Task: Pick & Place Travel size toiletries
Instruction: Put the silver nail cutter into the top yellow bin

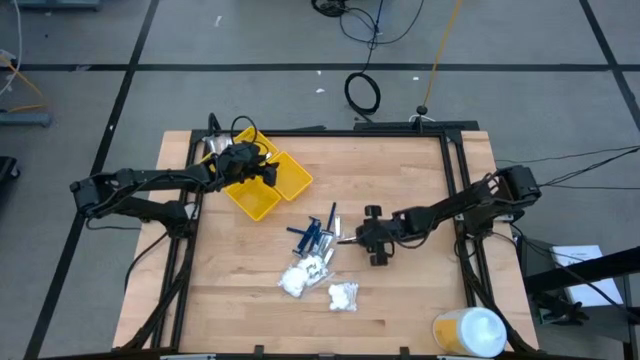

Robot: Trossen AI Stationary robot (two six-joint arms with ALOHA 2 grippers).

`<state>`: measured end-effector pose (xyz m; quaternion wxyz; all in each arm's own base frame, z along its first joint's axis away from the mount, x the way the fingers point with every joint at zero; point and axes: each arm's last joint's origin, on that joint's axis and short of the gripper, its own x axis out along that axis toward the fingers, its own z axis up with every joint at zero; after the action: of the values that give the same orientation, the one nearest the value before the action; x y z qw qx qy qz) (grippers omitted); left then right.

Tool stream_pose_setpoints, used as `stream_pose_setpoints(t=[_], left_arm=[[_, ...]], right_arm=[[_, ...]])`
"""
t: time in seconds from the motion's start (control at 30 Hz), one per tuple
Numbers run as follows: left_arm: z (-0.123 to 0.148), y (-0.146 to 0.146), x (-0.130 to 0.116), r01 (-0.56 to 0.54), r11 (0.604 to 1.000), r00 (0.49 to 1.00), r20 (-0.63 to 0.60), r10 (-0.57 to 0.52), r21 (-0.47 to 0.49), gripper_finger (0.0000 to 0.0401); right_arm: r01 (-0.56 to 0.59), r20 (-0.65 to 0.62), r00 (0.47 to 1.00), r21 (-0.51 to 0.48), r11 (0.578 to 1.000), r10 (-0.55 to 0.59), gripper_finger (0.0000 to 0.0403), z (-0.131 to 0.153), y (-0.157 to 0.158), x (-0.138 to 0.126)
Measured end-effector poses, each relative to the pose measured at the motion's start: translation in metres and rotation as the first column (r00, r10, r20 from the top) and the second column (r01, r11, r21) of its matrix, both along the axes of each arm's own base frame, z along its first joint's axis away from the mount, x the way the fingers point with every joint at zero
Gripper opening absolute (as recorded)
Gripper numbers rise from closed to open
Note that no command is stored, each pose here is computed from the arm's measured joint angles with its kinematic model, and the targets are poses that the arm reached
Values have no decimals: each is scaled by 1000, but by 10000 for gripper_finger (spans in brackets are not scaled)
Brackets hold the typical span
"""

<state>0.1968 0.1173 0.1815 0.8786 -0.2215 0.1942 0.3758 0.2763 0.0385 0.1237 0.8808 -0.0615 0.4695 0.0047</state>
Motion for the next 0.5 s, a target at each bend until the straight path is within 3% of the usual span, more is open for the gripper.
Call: stream_pose_setpoints(t=[0.23, 0.5], left_arm=[[0, 0, 0, -1, 1000, 1000, 1, 1, -2, 262], [0, 0, 0, -1, 1000, 1000, 0, 1, -2, 260]], right_arm=[[-4, -29, 1000, 67, 998, 6, 138, -8, -10, -3], [-3, -37, 999, 67, 998, 5, 41, -9, -10, -4]])
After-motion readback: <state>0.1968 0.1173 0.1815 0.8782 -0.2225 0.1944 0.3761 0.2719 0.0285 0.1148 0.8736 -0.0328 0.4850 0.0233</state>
